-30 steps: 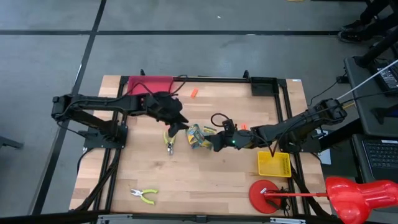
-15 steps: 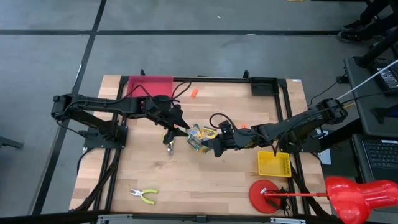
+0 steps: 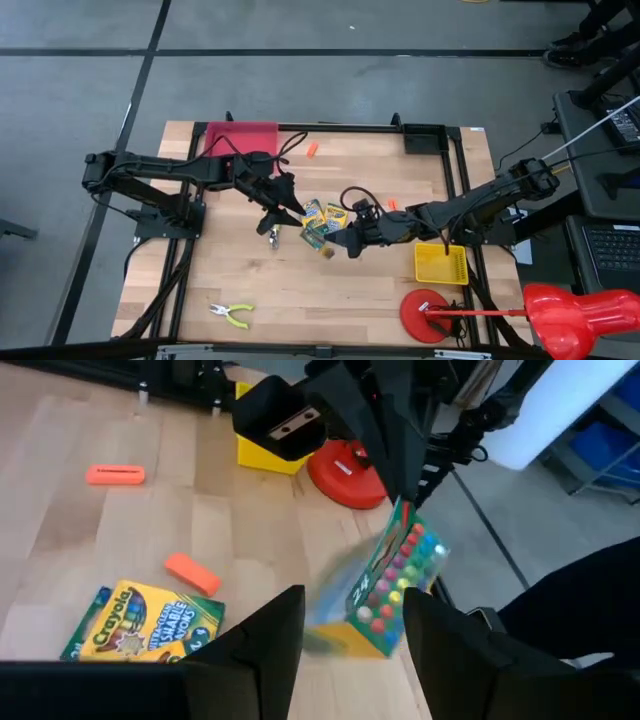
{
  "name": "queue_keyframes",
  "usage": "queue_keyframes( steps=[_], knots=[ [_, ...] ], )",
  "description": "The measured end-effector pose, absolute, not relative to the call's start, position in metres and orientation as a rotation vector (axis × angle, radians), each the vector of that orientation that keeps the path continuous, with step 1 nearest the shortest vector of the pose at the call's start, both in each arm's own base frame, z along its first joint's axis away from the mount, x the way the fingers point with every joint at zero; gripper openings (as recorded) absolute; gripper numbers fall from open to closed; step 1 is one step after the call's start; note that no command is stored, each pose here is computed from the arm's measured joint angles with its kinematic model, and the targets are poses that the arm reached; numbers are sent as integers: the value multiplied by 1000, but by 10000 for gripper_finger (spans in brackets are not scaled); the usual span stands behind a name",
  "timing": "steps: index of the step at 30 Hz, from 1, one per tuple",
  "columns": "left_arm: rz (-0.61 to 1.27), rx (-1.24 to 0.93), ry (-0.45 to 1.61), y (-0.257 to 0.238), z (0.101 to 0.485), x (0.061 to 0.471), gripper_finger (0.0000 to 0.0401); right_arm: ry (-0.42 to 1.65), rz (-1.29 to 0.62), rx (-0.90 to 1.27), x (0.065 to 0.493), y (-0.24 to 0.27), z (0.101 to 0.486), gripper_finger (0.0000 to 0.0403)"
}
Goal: Pick & Place School Supplies
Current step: Put the yellow crayon box into the pink bin
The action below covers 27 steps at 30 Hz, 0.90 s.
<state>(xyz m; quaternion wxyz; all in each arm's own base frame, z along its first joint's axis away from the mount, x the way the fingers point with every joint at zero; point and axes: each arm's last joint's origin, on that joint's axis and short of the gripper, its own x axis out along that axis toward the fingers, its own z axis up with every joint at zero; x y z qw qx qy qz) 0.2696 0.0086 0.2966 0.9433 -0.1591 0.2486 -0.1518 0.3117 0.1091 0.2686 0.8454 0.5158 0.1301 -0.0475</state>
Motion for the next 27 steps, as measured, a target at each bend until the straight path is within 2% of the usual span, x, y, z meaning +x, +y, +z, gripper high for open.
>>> queue_keyframes(
  steps=[17, 27],
  knots=[
    [-364, -364, 443, 1, 304, 273, 169, 208, -51, 1073, 314, 110, 277, 0],
    [-365, -363, 434, 1, 305, 273, 166, 217, -57, 1007, 319, 109, 299, 0]
  ],
)
